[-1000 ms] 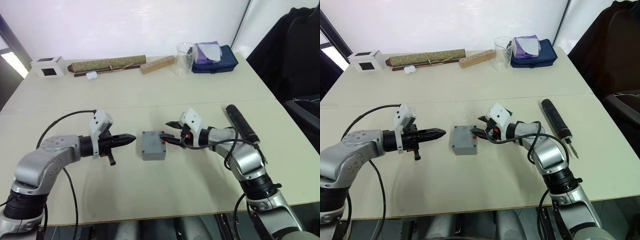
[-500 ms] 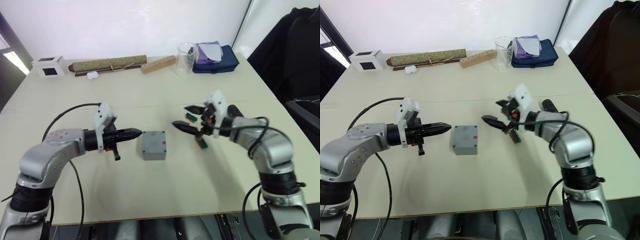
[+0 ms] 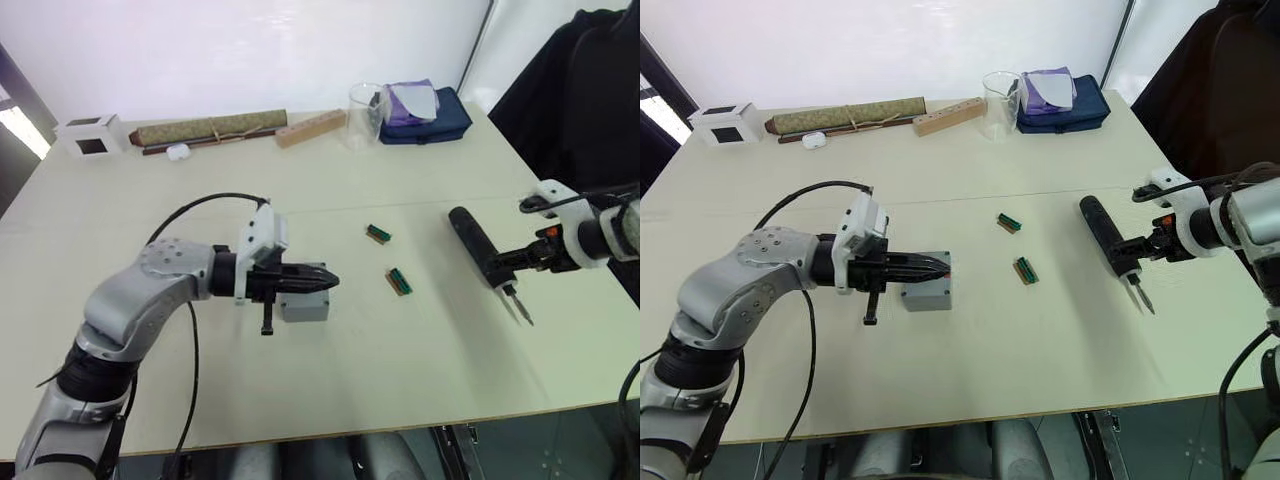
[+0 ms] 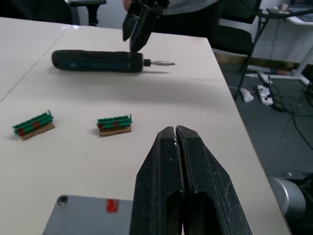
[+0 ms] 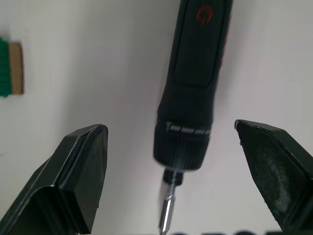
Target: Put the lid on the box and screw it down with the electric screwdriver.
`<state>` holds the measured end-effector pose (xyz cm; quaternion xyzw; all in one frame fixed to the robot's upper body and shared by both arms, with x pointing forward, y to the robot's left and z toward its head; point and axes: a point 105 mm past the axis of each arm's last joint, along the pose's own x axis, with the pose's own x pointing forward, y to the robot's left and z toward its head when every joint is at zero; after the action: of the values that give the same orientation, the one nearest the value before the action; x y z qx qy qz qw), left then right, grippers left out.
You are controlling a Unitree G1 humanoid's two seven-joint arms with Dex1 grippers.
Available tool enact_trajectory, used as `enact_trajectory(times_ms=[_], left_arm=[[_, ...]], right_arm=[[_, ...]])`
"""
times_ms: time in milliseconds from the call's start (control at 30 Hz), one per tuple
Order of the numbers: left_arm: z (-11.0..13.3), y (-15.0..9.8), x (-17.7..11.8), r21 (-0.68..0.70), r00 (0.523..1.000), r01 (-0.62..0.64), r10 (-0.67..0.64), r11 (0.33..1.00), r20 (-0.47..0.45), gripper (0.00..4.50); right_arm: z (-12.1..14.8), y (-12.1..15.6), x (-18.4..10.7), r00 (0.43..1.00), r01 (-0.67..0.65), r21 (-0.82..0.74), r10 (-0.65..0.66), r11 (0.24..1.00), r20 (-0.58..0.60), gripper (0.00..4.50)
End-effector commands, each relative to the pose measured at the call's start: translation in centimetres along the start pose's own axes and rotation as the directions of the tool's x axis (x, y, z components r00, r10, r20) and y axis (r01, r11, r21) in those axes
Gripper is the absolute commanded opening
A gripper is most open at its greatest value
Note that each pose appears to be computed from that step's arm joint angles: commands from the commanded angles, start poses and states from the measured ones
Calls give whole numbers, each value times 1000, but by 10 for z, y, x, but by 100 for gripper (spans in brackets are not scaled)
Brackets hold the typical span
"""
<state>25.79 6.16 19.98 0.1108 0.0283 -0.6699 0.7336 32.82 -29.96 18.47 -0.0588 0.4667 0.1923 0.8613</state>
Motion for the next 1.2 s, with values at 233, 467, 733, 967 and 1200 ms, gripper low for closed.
enact_trajectory(times_ms=[233,467,733,967,1200], left_arm=[[6,-9,-1,21,999,-32,32,999,24,0],[3,-12,-7,-8,995,-103,103,995,16,0],[0,-16,-13,-43,987,-160,161,986,5,0],[-2,-18,-15,-54,980,-197,197,979,0,0],[-7,-14,-19,-72,973,-231,231,970,-3,0]], right_arm=[[4,-18,13,995,-20,-25,18,999,-100,447],[-12,-34,39,974,20,-116,-46,993,-220,447],[-15,-25,60,963,-25,-122,-9,992,-269,287],[-22,-17,74,944,-68,-157,13,985,-329,214],[9,-17,63,981,-40,-216,-3,976,-195,214]])
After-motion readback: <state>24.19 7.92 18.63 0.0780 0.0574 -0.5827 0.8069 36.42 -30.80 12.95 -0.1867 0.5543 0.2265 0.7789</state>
